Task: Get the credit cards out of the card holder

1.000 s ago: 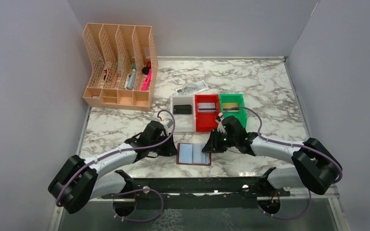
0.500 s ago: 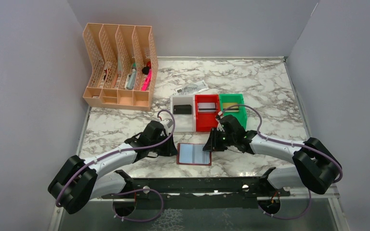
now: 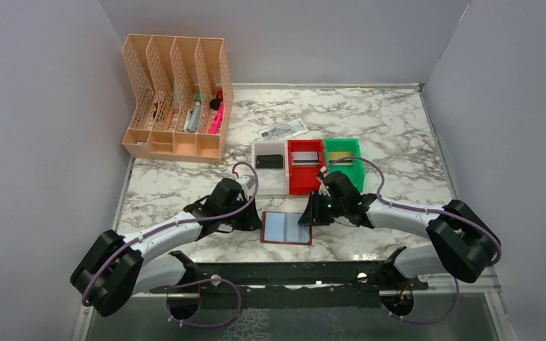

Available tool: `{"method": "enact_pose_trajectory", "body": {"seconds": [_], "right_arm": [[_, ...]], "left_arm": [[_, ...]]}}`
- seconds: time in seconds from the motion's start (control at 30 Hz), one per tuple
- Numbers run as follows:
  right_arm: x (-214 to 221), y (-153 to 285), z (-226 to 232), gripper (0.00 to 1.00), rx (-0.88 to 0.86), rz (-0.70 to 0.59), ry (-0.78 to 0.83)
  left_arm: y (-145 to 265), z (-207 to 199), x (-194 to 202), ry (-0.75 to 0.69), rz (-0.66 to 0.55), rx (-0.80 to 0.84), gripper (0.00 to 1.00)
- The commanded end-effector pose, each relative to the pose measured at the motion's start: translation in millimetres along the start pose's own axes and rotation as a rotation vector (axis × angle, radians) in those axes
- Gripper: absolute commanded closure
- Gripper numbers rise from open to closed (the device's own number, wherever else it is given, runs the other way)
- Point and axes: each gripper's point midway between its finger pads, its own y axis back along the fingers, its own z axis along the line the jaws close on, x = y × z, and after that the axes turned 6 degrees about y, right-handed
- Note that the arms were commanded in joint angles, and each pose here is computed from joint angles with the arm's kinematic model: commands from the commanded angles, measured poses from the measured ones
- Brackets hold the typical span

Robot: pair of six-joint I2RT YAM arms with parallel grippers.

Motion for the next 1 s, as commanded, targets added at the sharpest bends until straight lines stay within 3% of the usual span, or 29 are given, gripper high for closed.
{"method": "enact_pose_trajectory", "body": {"seconds": [0.0,0.4,0.87,0.97], "right_arm": [[-5.0,6.6,-2.1,0.7,0.041,-0.024,0.018],[5.5,-1.8,-3.8,0.7,0.021,0.018,0.008],[-7.2,4.4,38.5,0.73,-0.179,-0.011,0.021],[-9.1,1.9,28.0,0.73,-0.109,-0.012,0.016]], "left_arm": [[3.1,-13.7,-8.3,-0.028,-0.016,0.048,0.73],[3.1,-13.5,-7.2,-0.027,-0.012,0.049,0.73],[2.4,-13.9,-6.7,-0.027,-0.007,0.05,0.75],[2.6,-14.6,-7.5,-0.027,-0.009,0.051,0.75]]}}
